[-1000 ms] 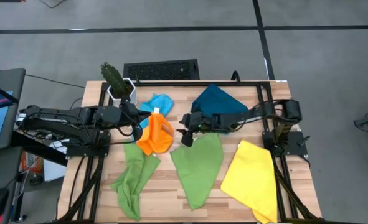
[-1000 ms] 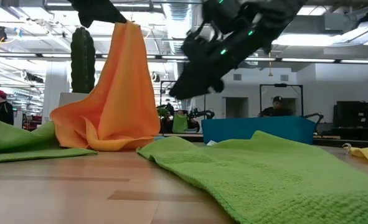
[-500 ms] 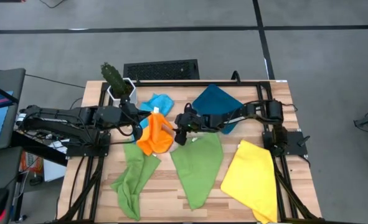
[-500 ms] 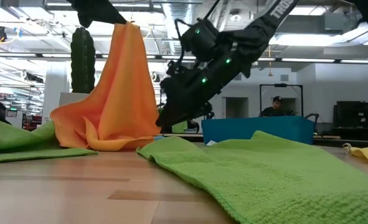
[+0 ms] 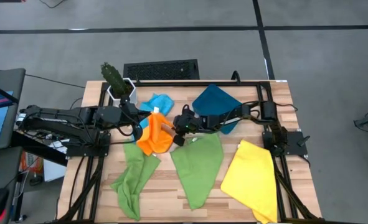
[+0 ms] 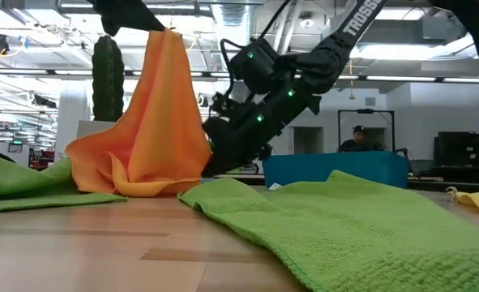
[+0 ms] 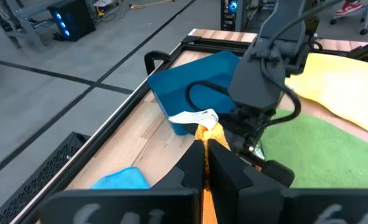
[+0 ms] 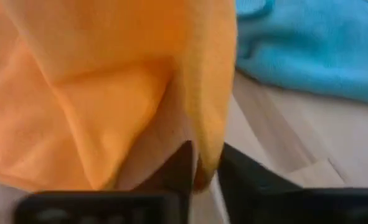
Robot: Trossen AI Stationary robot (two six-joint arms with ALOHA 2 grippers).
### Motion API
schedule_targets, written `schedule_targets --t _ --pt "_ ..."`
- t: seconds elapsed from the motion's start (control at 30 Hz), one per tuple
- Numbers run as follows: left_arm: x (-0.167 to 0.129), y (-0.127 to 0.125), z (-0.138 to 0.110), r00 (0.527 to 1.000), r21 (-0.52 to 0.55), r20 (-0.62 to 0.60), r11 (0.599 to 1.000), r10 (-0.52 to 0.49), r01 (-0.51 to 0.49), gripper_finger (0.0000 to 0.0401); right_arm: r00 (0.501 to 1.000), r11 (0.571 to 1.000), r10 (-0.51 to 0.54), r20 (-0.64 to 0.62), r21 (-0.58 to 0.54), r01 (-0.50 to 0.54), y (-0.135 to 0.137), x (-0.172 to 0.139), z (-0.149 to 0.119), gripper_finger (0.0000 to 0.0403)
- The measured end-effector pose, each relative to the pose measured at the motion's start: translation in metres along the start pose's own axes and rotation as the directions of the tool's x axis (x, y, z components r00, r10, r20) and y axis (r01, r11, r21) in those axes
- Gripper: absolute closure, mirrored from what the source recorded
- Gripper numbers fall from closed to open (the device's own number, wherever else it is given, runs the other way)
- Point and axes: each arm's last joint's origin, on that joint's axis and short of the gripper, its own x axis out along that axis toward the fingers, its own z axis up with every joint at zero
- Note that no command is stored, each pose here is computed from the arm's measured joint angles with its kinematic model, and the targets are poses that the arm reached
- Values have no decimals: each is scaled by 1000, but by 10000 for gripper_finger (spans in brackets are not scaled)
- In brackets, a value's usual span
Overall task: Fold microfiber towels
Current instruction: Fold the orange microfiber towel
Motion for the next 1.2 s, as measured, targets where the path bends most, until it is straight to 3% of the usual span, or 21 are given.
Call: schedule_targets --t 0.1,0.27,0.53,0.67,0.8,1.07,1.2 --pt "0 0 0 1000 0 1 1000 0 0 401 1000 1000 3 -6 -5 -3 3 -3 1 387" --pt "0 0 0 1000 -2 1 1000 1 -1 401 999 999 -40 29 -15 40 13 -35 23 393" --pt "0 0 1 1000 -19 11 1000 -9 10 401 975 979 -197 102 -26 200 19 -130 65 397" --pt "-5 -1 16 998 25 44 999 -40 39 401 955 966 -252 159 -25 259 9 -169 80 397" --pt "-10 2 38 996 134 83 990 36 -47 401 905 929 -354 236 -17 369 -9 -203 93 397" --pt "6 17 55 970 317 92 916 227 -245 401 834 886 -455 312 63 460 -50 -237 108 397" --pt "19 33 55 921 438 68 817 385 -374 401 792 849 -514 330 65 524 -65 -239 112 397"
